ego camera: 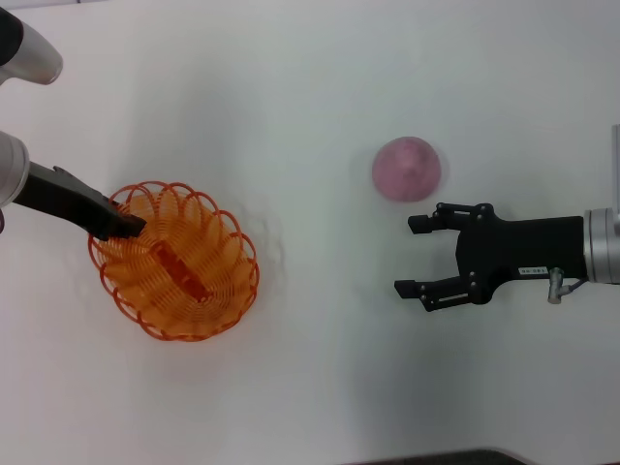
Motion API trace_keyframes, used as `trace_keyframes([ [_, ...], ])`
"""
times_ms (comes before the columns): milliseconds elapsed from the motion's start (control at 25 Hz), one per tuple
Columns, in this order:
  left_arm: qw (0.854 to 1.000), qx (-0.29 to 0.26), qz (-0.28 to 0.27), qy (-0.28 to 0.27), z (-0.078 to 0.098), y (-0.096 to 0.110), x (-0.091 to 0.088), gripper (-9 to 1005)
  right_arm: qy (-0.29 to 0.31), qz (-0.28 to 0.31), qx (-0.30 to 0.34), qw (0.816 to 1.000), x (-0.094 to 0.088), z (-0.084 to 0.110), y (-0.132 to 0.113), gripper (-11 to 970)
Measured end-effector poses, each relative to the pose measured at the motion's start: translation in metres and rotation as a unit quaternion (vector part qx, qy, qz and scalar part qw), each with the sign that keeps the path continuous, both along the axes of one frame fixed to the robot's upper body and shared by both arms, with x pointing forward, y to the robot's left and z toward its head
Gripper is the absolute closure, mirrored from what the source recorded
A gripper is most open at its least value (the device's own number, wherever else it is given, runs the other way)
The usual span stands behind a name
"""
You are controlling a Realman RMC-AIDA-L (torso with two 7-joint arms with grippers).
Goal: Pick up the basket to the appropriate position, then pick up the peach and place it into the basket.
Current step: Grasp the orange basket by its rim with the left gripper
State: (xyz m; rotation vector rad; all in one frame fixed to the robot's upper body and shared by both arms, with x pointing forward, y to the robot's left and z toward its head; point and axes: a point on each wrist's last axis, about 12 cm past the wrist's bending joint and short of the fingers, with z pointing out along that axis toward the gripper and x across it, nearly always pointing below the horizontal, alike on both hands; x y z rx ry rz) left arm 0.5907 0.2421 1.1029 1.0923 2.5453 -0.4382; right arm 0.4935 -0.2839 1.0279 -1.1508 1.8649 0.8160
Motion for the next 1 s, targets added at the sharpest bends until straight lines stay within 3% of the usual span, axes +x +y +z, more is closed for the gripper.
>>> trace_keyframes([
  [120, 1.000, 0.000, 0.000, 0.000, 0.000, 0.000, 0.000, 596, 0.000, 0.000, 0.000, 1.000, 0.000, 0.000, 0.000, 13],
  [200, 1.000, 0.000, 0.000, 0.001, 0.000, 0.000, 0.000, 748, 0.000, 0.000, 0.000, 1.000, 0.000, 0.000, 0.000, 13],
  [760, 0.999, -0.012, 0.042, 0.024, 0.006, 0.002, 0.002, 824, 0.000, -0.001, 0.001, 1.000, 0.000, 0.000, 0.000, 13],
  [1000, 0.989, -0.024, 0.125, 0.075, 0.011, 0.006, 0.005, 828, 0.001, -0.002, 0.002, 1.000, 0.000, 0.000, 0.000, 12],
])
